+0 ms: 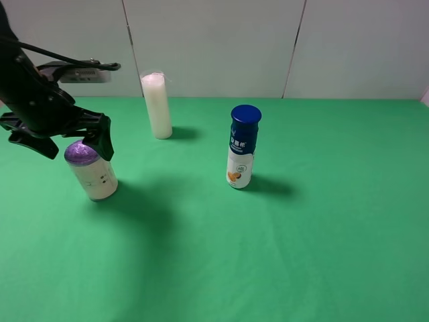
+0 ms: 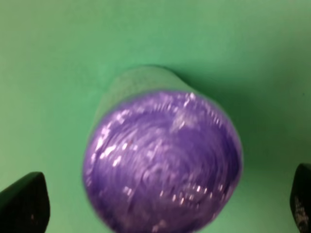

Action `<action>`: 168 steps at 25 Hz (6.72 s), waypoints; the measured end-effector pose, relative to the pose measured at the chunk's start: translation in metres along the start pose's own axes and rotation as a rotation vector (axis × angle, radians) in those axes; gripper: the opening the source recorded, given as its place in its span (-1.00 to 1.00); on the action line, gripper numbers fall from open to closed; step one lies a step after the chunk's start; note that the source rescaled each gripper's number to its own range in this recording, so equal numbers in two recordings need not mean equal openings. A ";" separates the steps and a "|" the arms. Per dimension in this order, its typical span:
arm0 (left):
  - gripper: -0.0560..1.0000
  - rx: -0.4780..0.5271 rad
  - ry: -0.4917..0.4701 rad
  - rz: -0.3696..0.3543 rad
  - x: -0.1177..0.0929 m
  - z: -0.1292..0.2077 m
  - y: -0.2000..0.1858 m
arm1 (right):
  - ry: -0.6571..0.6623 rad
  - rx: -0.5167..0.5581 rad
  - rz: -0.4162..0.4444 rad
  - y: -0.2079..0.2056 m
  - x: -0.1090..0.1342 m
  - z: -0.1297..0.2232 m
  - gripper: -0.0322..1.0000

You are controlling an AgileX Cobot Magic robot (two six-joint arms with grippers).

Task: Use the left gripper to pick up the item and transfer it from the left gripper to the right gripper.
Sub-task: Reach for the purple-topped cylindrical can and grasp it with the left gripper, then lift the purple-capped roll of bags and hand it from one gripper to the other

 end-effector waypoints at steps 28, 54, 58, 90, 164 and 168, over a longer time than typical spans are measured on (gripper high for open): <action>0.74 0.099 0.003 -0.034 0.002 -0.006 0.046 | 0.000 -0.001 0.000 0.000 0.000 0.000 1.00; -0.88 0.080 0.012 -0.032 0.000 -0.014 0.039 | 0.000 -0.001 0.000 0.000 0.000 0.000 1.00; -0.88 0.102 0.016 -0.032 -0.003 -0.020 0.028 | 0.000 -0.001 0.000 0.000 0.000 0.000 1.00; -0.88 -0.003 0.040 0.067 -0.021 -0.006 -0.084 | 0.000 -0.001 0.000 0.000 0.000 0.000 1.00; -0.89 0.053 0.261 0.924 -0.237 0.053 -0.101 | -0.261 -0.089 -0.809 0.078 0.097 -0.085 1.00; -0.89 0.061 0.246 0.924 -0.239 0.051 -0.094 | -0.264 -0.056 -0.826 0.088 0.100 -0.083 1.00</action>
Point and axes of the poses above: a point on each arm's last joint axis where the gripper is mounted, y pointing out along that axis toward the gripper, x along the wrist's bending axis when the last joint is at zero, z = x × y, the point moved 5 cm from there along y, pointing out along that axis toward the gripper, and after that the axes turned 8 degrees about -y, right-handed, at the moved point
